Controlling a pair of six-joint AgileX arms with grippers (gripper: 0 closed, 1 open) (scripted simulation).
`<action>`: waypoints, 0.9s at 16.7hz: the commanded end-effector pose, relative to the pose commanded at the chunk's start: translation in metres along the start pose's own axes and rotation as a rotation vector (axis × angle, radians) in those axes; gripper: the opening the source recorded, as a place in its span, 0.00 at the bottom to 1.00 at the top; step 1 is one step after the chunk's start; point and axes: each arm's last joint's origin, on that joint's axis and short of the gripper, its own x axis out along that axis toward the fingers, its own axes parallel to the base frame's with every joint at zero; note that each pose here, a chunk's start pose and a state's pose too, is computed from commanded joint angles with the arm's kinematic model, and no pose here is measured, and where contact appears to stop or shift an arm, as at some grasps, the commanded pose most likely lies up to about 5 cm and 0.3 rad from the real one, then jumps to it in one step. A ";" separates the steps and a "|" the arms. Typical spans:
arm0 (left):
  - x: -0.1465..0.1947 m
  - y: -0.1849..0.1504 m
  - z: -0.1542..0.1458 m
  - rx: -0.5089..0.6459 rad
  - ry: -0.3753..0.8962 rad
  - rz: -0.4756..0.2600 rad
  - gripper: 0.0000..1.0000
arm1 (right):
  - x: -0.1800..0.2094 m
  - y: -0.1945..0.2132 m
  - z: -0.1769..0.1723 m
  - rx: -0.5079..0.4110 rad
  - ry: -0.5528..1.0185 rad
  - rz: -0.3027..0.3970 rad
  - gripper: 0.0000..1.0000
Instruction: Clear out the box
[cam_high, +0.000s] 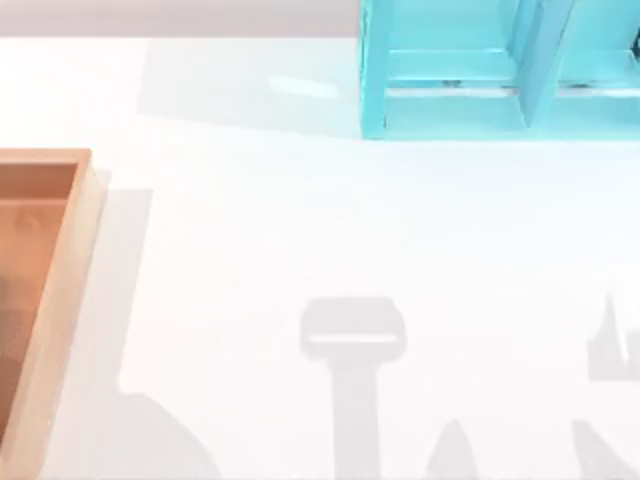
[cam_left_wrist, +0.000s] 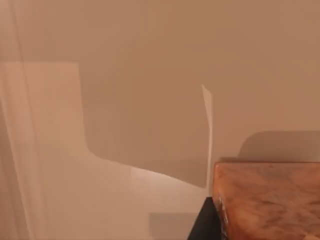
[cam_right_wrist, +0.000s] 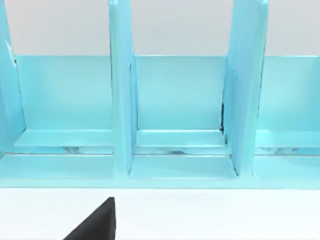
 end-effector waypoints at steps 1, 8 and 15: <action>0.000 0.000 0.000 0.000 0.000 0.000 0.02 | 0.000 0.000 0.000 0.000 0.000 0.000 1.00; 0.000 0.000 0.000 0.000 0.000 0.000 0.00 | 0.000 0.000 0.000 0.000 0.000 0.000 1.00; -0.025 0.001 0.003 -0.003 0.000 0.002 0.00 | 0.000 0.000 0.000 0.000 0.000 0.000 1.00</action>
